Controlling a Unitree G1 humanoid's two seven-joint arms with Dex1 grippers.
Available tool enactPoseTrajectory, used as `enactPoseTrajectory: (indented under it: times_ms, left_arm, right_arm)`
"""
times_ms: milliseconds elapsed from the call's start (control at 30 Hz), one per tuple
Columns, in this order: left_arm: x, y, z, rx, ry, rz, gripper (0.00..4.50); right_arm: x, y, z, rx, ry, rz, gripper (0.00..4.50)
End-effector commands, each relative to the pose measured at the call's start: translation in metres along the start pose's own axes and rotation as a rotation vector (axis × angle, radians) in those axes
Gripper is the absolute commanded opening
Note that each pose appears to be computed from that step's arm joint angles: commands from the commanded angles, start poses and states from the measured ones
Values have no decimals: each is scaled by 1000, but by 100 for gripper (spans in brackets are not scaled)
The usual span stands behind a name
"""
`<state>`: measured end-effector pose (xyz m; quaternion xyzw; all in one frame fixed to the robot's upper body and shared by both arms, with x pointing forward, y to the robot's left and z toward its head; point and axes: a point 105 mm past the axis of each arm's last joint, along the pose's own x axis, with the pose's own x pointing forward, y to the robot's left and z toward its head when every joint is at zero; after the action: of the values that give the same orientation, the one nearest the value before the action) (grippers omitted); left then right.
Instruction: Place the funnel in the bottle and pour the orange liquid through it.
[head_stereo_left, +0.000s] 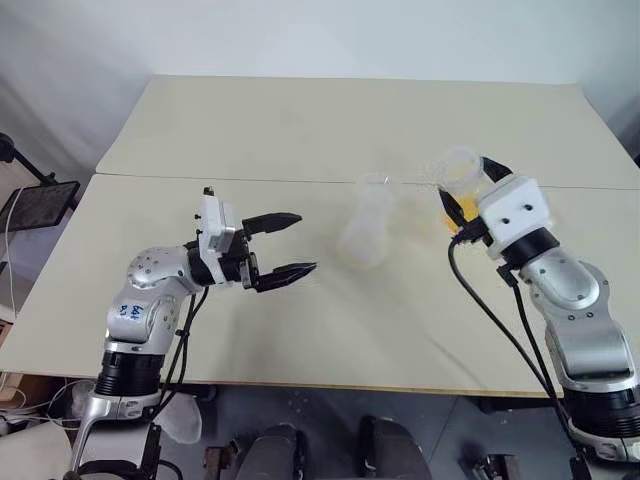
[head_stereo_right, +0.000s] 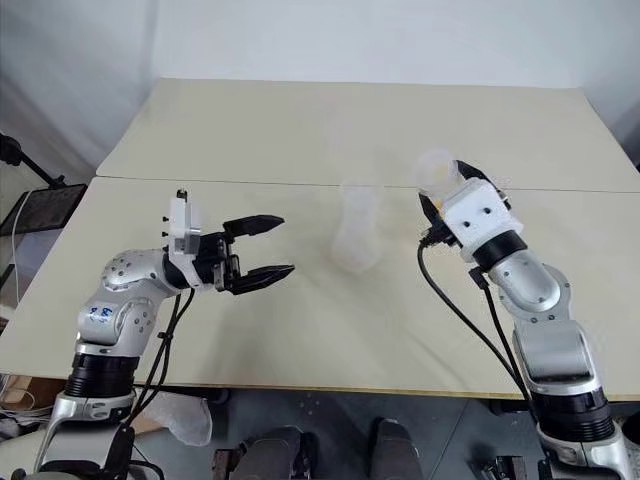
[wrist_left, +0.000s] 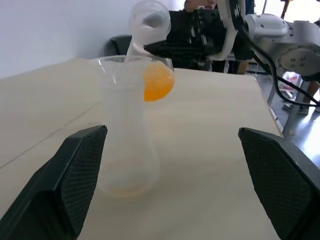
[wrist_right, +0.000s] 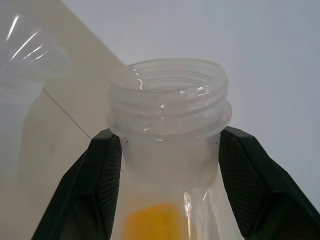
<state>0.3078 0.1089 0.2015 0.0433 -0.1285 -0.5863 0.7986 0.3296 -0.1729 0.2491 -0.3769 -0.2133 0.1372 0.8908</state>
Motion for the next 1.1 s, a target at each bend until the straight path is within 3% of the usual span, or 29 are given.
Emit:
enactPoseTrajectory:
  times_ms: [33,567,1100]
  left_arm:
    - [-1,-1,10,47,-42,33,450]
    - [4,2,9,74,-60,125,450]
    - [9,-1,8,69,-59,101,450]
  right_arm:
    - [8,-3,17,-108,-70,-1,246]
    - [34,21,28,-434,-135,53,246]
    - [35,15,34,-661,-168,19,246]
